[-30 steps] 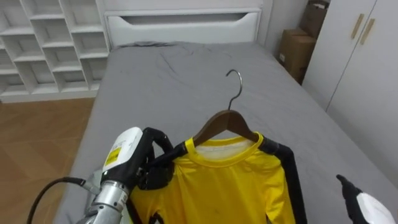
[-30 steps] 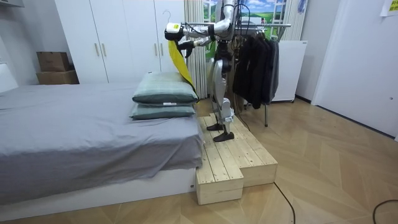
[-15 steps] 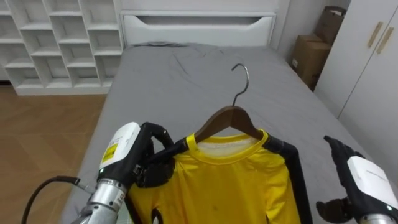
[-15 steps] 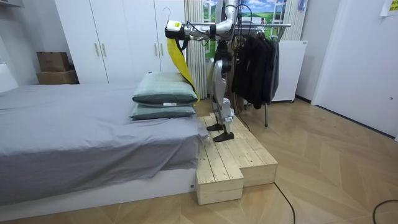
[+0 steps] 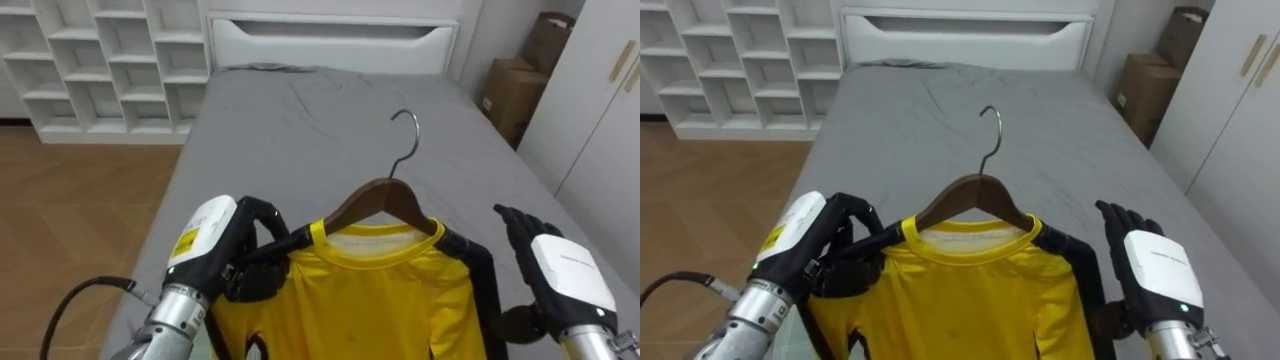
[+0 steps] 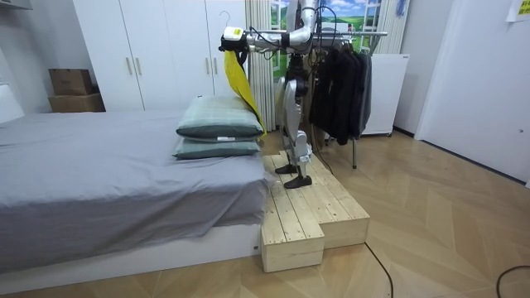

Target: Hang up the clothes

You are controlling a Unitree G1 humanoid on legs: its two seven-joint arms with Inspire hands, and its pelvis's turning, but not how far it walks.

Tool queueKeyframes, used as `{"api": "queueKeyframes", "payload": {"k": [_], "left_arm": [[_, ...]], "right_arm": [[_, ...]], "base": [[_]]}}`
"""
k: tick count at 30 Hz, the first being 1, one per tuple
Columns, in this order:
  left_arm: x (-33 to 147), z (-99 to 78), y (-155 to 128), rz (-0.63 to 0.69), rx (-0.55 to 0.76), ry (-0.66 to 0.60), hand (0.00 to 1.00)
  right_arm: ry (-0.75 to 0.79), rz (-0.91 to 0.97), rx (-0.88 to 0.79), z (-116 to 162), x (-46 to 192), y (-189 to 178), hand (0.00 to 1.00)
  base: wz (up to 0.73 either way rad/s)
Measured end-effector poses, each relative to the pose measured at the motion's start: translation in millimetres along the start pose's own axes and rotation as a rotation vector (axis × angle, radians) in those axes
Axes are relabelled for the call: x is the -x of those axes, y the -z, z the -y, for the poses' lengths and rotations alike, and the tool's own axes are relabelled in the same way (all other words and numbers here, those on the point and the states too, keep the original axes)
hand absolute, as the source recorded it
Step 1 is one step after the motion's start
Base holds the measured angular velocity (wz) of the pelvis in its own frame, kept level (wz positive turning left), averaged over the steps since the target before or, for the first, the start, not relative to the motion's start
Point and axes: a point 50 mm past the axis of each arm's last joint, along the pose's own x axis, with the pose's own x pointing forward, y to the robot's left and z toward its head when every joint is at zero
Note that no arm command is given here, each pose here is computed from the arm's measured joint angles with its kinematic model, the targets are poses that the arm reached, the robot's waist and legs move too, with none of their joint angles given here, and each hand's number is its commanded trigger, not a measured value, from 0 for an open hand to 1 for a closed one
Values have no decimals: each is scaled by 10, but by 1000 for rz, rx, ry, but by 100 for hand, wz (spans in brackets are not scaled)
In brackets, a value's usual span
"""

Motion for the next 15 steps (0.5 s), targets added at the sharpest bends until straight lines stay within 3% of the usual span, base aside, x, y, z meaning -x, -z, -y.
{"api": "queueKeyframes", "payload": {"k": [15], "left_arm": [[-27, -66, -232, 113, 4, -8, 100]], "right_arm": [[9, 76, 1, 151, -240, -190, 0]], "base": [[1]]}}
